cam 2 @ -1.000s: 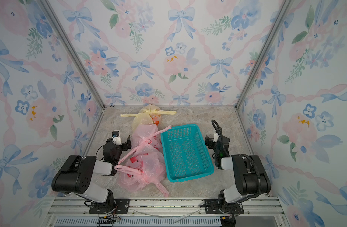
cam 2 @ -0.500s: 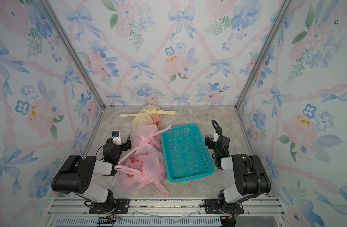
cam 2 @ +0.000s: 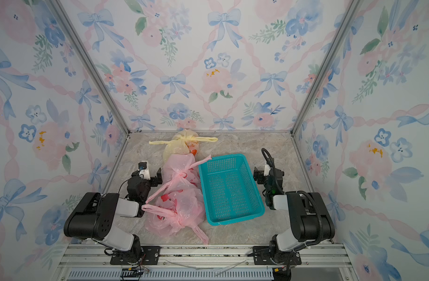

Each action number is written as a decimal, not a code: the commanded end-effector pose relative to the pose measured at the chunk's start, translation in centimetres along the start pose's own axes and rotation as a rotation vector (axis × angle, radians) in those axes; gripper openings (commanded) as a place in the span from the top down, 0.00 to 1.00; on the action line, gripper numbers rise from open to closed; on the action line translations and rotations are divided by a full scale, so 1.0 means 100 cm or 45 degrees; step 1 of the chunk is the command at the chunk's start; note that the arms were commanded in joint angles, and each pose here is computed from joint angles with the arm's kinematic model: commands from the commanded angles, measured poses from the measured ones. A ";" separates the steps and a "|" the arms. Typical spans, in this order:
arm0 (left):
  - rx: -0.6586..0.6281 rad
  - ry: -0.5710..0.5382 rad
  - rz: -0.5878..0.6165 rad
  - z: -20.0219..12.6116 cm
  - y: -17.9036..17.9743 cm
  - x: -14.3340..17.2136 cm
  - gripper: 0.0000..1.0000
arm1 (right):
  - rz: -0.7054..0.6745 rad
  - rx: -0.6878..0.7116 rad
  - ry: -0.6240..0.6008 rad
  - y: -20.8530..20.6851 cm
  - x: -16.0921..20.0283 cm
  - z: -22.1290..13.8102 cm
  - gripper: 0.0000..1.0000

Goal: Untie the knot of a plastic bag & take out the apple
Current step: Move the basket to the center of the board.

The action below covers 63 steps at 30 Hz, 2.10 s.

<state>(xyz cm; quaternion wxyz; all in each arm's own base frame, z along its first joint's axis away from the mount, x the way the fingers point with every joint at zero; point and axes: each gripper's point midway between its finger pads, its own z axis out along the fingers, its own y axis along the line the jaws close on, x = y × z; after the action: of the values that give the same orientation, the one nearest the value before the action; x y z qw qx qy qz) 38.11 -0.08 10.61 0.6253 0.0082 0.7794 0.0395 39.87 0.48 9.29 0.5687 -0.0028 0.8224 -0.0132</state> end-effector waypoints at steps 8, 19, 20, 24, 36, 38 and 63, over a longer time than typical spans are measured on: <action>0.007 0.010 -0.005 -0.002 0.000 0.003 0.02 | 0.016 0.011 -0.005 -0.003 -0.001 -0.001 0.04; 0.016 0.011 -0.015 -0.001 0.000 0.003 0.04 | 0.016 0.013 -0.003 -0.003 -0.001 -0.001 0.04; 0.027 0.010 -0.026 -0.001 0.001 0.003 0.07 | 0.015 0.012 -0.008 -0.003 -0.002 0.000 0.04; 0.039 -0.004 -0.082 -0.003 0.008 -0.001 0.22 | 0.017 0.009 -0.005 -0.003 -0.002 0.000 0.04; -0.151 -0.028 -0.279 -0.044 0.048 -0.113 0.30 | 0.037 -0.007 -0.017 -0.004 -0.005 0.001 0.06; -0.059 -0.032 -0.309 -0.054 0.033 -0.131 0.31 | 0.046 0.000 0.016 -0.006 -0.012 0.001 0.08; 0.477 0.739 -0.096 -0.028 -0.137 -0.062 0.53 | -0.161 -0.139 0.699 0.092 -0.060 -0.095 0.10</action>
<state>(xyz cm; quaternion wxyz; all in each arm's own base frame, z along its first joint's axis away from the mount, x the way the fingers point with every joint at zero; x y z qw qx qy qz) 37.41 -14.27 17.14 0.3892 0.0819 0.9074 -0.1356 33.20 13.07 18.82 0.3545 -0.1254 0.9249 0.0565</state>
